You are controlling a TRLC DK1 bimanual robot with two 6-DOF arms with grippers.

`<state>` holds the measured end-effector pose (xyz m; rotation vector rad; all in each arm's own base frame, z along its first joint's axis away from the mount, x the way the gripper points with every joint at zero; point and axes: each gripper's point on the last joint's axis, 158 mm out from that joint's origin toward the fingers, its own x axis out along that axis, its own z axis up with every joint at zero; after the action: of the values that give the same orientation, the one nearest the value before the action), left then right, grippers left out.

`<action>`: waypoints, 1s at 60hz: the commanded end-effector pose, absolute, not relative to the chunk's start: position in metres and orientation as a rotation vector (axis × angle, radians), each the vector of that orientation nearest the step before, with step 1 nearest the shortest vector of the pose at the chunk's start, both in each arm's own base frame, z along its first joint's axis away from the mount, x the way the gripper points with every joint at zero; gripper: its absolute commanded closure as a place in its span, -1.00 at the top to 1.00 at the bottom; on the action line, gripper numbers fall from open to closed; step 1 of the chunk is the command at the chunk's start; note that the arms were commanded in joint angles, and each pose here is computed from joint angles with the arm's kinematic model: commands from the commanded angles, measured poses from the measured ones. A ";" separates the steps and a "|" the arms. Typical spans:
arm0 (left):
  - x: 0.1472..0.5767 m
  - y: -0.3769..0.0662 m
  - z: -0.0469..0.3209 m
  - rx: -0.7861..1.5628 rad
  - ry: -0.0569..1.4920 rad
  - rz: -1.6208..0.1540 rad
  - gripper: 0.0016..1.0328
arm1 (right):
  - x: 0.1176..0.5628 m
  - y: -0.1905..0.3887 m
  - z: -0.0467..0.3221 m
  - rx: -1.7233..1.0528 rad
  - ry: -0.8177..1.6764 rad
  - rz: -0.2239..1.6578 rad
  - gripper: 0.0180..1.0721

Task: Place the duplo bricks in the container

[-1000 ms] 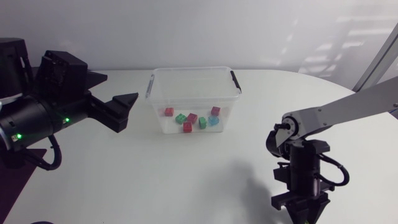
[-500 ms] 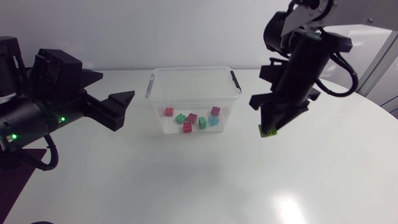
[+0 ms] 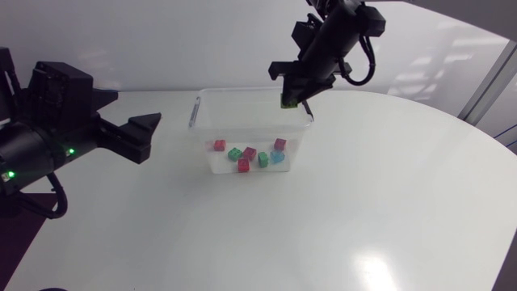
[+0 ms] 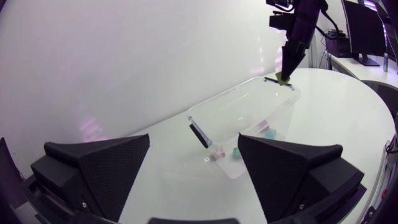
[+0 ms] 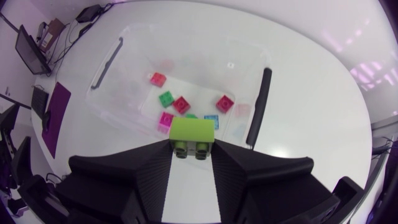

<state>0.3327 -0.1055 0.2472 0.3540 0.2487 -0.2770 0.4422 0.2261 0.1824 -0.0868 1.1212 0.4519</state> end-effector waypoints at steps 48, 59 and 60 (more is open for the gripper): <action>0.325 -0.041 0.261 0.318 0.214 -0.086 0.92 | 0.478 0.223 0.220 -0.152 0.805 0.342 0.93; 0.318 -0.036 0.276 0.306 0.161 -0.067 0.92 | 0.457 0.203 0.273 -0.136 0.651 0.335 0.93; 0.318 -0.035 0.278 0.306 0.154 -0.065 0.92 | 0.457 0.200 0.276 -0.132 0.642 0.331 0.93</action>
<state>0.3211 -0.0421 0.2783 0.3133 0.1672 -0.0898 0.4655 0.2153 0.2537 -0.1289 0.7056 0.3457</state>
